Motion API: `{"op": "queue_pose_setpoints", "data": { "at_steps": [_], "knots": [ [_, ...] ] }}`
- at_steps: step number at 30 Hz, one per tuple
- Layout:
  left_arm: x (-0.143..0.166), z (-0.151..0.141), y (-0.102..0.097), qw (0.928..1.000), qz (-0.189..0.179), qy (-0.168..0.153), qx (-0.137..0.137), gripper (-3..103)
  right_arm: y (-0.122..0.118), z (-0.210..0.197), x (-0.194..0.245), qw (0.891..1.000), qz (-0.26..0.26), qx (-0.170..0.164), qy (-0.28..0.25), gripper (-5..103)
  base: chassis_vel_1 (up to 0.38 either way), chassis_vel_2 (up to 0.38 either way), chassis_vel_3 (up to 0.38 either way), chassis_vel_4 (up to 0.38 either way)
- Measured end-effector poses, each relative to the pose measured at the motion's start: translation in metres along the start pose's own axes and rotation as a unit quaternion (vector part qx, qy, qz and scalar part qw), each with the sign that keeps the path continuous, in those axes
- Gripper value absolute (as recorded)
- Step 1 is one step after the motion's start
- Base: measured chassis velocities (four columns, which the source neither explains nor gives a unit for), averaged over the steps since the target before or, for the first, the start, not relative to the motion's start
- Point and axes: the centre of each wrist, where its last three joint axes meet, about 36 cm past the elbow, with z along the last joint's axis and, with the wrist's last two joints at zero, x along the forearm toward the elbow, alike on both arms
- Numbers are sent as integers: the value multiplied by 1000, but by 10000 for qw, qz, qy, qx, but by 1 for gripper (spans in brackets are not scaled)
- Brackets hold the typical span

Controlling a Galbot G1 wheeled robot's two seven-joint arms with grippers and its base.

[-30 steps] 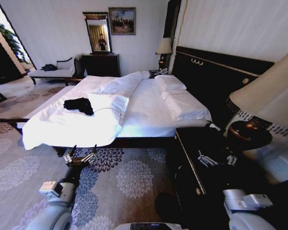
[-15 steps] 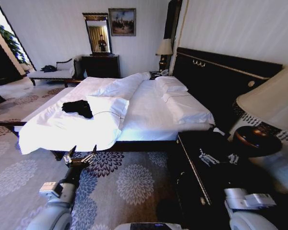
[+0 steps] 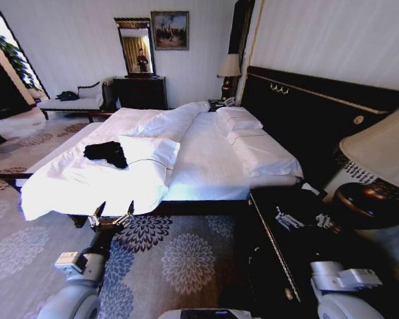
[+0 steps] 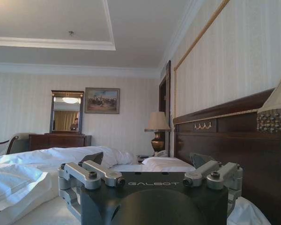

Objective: Fold the clothes on the bed.

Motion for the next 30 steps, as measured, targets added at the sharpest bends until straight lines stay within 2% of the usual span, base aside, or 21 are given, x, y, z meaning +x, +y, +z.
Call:
{"op": "queue_pose_setpoints", "data": {
  "at_steps": [30],
  "knots": [
    [-4, 5, 0, 10000, 9, 34, -7, 100, -2, 8, 1, 9999, 18, 27, 100, 100, -97, 99, 95, -101]
  ]
}}
